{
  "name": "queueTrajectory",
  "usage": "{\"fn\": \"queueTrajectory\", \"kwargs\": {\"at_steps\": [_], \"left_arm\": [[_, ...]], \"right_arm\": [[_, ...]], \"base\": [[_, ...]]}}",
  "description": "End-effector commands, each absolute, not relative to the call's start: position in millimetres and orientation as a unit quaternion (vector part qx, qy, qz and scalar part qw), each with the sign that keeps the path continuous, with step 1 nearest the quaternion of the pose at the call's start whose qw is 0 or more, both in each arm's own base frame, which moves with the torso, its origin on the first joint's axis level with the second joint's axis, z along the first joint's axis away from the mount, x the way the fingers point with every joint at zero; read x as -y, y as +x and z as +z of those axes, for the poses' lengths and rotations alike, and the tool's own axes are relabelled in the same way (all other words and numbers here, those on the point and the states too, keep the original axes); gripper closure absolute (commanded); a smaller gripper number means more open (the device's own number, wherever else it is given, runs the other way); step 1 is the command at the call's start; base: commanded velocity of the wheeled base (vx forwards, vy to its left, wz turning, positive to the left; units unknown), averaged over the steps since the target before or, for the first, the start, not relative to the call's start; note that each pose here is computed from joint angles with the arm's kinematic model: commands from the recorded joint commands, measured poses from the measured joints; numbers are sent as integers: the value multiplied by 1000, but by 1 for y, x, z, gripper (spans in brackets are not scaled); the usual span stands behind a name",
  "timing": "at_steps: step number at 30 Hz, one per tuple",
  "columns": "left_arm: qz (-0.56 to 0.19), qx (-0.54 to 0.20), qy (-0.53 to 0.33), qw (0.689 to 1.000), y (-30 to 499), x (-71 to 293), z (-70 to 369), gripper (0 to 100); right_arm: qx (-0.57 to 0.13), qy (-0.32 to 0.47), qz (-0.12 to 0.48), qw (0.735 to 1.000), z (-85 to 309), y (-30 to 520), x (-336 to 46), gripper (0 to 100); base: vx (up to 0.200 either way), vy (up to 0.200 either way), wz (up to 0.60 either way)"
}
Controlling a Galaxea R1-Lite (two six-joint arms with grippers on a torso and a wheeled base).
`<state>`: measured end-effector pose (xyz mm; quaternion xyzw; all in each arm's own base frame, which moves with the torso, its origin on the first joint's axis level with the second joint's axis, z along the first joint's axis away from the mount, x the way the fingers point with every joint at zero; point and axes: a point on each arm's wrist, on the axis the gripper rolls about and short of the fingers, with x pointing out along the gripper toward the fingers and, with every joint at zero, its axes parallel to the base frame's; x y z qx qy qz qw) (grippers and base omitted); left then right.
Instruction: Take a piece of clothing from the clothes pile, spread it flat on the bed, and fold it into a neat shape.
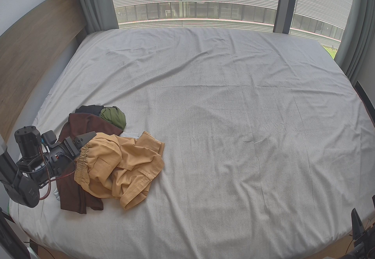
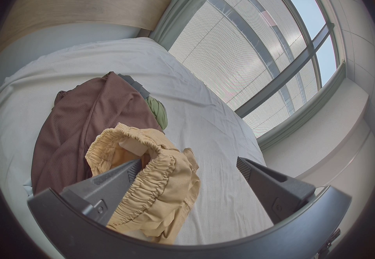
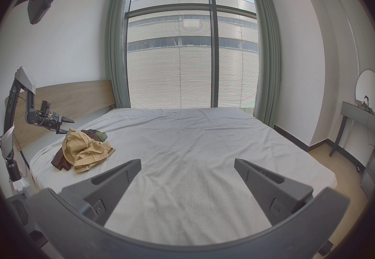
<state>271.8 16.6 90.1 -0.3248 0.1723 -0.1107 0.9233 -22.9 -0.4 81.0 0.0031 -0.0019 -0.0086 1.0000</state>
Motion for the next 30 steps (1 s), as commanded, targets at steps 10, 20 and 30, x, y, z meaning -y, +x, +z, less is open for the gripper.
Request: {"fn": "queueTrajectory", "kwargs": {"at_steps": [10, 20, 30], "left_arm": [[-120, -173, -319, 924, 289, -12, 85, 0], [-123, -167, -302, 931, 298, -12, 71, 0], [-146, -139, -259, 945, 304, -6, 55, 0]], "right_arm": [[1, 3, -8, 1000, 76, -23, 0, 0], [1, 3, -8, 1000, 76, -23, 0, 0], [1, 3, -8, 1000, 76, -23, 0, 0]], "base": [[0, 0, 0], [0, 0, 0], [0, 0, 0]]}}
